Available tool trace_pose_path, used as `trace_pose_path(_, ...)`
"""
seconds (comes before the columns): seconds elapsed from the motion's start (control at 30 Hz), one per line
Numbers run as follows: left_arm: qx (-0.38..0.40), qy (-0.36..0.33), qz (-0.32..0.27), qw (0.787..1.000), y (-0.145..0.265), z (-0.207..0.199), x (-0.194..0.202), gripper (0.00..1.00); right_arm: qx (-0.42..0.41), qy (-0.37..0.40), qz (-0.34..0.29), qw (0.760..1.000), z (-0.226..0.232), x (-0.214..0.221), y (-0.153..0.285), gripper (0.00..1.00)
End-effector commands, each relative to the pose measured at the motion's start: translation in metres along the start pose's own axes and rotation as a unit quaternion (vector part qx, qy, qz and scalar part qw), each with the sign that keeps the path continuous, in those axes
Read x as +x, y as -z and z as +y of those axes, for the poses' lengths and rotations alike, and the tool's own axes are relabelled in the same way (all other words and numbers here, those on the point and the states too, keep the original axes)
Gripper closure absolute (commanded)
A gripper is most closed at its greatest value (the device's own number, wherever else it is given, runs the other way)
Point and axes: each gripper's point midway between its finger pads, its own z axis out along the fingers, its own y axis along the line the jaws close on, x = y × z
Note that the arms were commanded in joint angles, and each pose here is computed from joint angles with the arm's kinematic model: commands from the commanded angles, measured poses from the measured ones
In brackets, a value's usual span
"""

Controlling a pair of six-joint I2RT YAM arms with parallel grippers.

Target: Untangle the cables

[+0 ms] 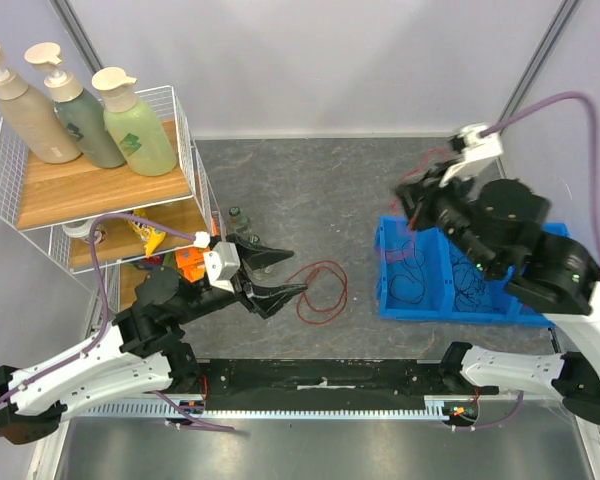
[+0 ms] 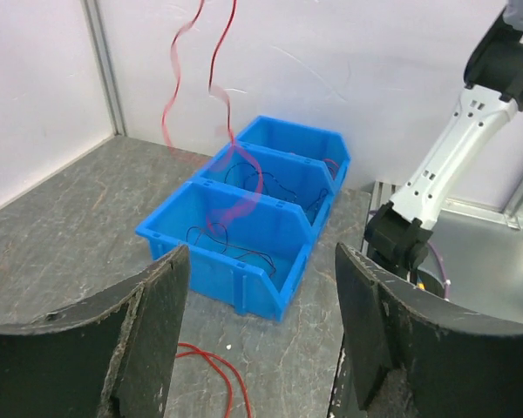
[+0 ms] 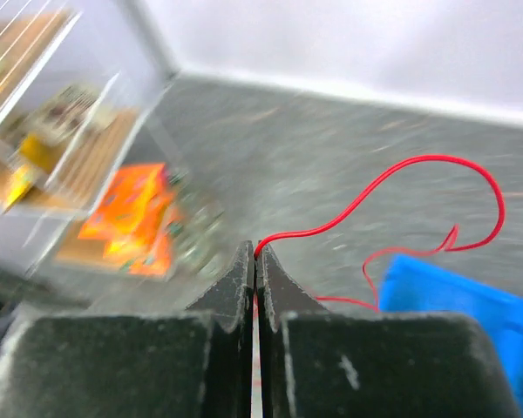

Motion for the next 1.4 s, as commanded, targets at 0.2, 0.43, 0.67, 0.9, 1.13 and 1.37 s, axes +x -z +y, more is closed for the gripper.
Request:
trace_pose_path(0.2, -0.025, 0.039, 0.003, 0.999, -0.003, 0.006, 0.002, 0.26, 0.533, 0.096, -0.049, 0.839, -0.211, -0.076, 0.058, 1.00)
trace_pose_path(0.43, -0.009, 0.054, 0.006, 0.998, -0.003, -0.001, 0.000, 0.26, 0.697, 0.042, 0.008, 0.716, -0.324, -0.046, 0.100, 1.00)
trace_pose_path(0.67, 0.007, 0.054, 0.017, 0.998, -0.005, -0.007, -0.002, 0.26, 0.703, -0.036, -0.042, 0.709, -0.361, -0.070, 0.138, 1.00)
trace_pose_path(0.9, 0.012, 0.055, 0.023, 0.998, -0.005, -0.009, -0.010, 0.26, 0.711, -0.056, -0.058, 0.699, -0.381, -0.092, 0.157, 1.00)
trace_pose_path(1.13, 0.005, 0.068, 0.029, 0.997, -0.004, -0.008, -0.005, 0.26, 0.701, -0.096, -0.028, 0.706, -0.400, -0.046, 0.142, 1.00)
trace_pose_path(1.37, 0.004, 0.089, 0.045, 0.995, -0.009, -0.008, 0.013, 0.26, 0.673, -0.163, 0.008, 0.721, -0.415, 0.073, 0.112, 1.00)
